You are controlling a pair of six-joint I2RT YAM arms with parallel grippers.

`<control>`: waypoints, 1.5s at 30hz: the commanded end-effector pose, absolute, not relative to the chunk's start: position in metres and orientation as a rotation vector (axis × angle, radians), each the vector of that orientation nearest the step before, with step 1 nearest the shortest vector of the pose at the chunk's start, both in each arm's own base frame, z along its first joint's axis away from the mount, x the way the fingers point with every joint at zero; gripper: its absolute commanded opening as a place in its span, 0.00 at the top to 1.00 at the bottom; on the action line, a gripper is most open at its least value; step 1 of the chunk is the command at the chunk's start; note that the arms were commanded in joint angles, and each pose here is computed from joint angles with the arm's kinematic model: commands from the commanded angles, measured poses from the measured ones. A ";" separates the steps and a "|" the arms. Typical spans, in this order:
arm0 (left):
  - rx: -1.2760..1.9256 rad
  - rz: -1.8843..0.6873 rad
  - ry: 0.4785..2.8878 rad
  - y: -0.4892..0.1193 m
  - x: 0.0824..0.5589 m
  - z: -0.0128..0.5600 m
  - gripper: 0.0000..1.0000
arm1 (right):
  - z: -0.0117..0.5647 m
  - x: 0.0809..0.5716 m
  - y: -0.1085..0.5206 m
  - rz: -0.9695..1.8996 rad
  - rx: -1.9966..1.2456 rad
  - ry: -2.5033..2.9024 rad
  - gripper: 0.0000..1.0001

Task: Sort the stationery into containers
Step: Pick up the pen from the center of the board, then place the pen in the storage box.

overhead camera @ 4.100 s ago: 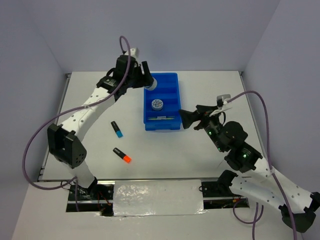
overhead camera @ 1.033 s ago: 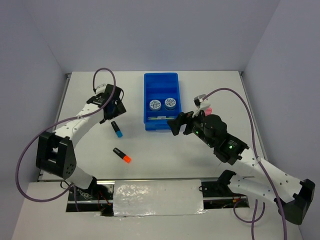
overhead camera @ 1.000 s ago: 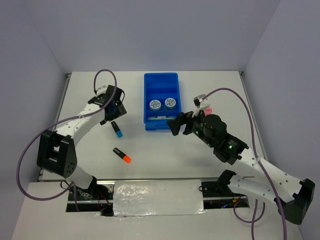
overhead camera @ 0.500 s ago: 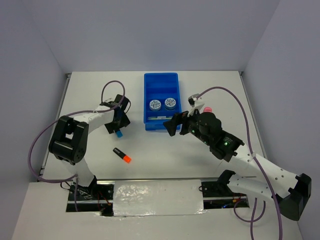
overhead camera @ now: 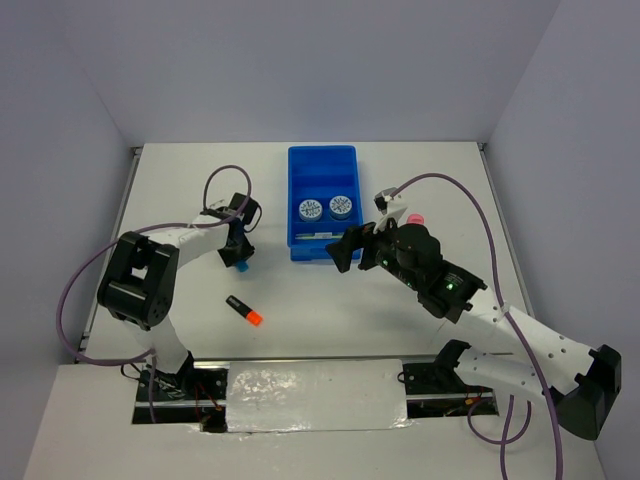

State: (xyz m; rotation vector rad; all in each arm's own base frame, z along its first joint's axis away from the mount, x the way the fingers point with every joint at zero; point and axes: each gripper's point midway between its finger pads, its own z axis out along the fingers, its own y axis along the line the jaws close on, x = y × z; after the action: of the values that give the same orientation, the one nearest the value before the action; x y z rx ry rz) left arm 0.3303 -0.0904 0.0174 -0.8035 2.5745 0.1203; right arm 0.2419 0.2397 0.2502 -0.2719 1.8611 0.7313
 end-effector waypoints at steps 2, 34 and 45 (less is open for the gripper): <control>-0.803 0.090 2.612 -0.097 0.327 -0.002 0.66 | 0.275 0.247 0.239 0.743 -0.258 1.796 0.00; 1.122 -0.321 1.633 -0.268 0.477 0.258 1.00 | 0.295 0.232 0.206 0.685 -0.248 1.715 0.00; 1.504 -0.172 1.452 -0.282 0.512 0.202 1.00 | 0.294 0.222 0.205 0.720 -0.272 1.700 0.00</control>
State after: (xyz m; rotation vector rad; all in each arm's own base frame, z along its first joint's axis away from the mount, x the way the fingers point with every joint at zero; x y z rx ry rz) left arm 0.5147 -0.2706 0.1727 1.4001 1.6710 -0.1878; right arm 0.2243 0.2067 0.2942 -0.2549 1.7088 0.7236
